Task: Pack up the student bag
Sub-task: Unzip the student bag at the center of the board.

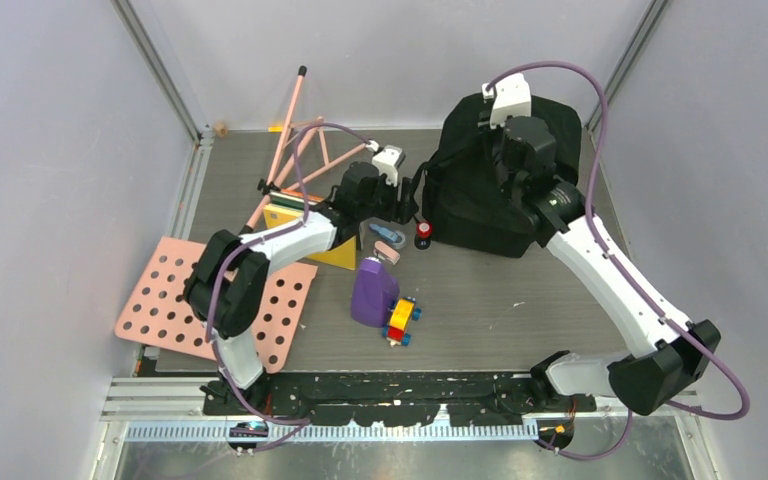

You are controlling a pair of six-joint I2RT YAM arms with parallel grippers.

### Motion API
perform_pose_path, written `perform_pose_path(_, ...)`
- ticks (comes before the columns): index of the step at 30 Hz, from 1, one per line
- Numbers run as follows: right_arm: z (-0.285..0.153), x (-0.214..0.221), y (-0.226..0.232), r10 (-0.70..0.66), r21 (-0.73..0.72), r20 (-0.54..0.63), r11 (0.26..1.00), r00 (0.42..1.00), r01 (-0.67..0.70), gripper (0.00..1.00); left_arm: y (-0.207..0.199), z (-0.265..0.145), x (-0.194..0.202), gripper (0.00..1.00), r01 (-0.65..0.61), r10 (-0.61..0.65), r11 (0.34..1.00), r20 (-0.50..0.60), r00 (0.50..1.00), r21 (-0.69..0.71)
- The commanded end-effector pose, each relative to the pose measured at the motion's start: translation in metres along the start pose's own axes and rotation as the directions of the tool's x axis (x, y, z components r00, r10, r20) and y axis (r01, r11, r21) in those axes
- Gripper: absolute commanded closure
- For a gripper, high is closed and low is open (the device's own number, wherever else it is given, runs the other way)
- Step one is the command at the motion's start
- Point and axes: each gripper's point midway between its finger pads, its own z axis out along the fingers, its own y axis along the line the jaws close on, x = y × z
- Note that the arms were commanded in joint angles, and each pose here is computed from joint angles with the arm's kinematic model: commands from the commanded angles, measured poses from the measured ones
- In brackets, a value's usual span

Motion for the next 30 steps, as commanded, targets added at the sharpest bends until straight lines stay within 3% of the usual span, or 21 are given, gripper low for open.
perform_pose_path(1,-0.029,-0.036,-0.029,0.117,0.028,0.093,0.992,0.989,-0.12,0.56,-0.024,-0.043,-0.066,0.35,-0.184,0.18,0.983,0.182,0.967,0.008)
perform_pose_path(4,-0.041,-0.031,-0.032,0.137,0.014,0.078,0.99,0.987,-0.139,0.4,-0.045,-0.065,-0.088,0.33,-0.251,0.235,0.968,0.275,0.932,0.024)
perform_pose_path(8,-0.05,-0.021,-0.034,0.159,0.007,0.045,0.987,0.986,-0.16,0.3,-0.082,-0.081,-0.11,0.3,-0.329,0.28,0.941,0.365,0.888,0.079)
perform_pose_path(13,-0.058,-0.011,-0.039,0.191,0.035,0.014,0.981,0.981,-0.192,0.19,-0.115,-0.077,-0.125,0.32,-0.369,0.287,0.916,0.391,0.875,0.154)
perform_pose_path(20,-0.07,-0.005,-0.044,0.209,0.028,-0.005,0.977,0.978,-0.209,0.14,-0.153,-0.065,-0.13,0.3,-0.512,0.419,0.849,0.427,0.802,0.129)
perform_pose_path(24,-0.074,-0.001,-0.046,0.208,0.034,-0.011,0.978,0.978,-0.208,0.13,-0.156,-0.053,-0.129,0.32,-0.533,0.453,0.841,0.422,0.785,0.09)
perform_pose_path(30,-0.072,0.009,-0.044,0.175,0.037,-0.046,0.984,0.984,-0.173,0.13,-0.158,-0.046,-0.133,0.32,-0.591,0.548,0.806,0.425,0.721,-0.037)
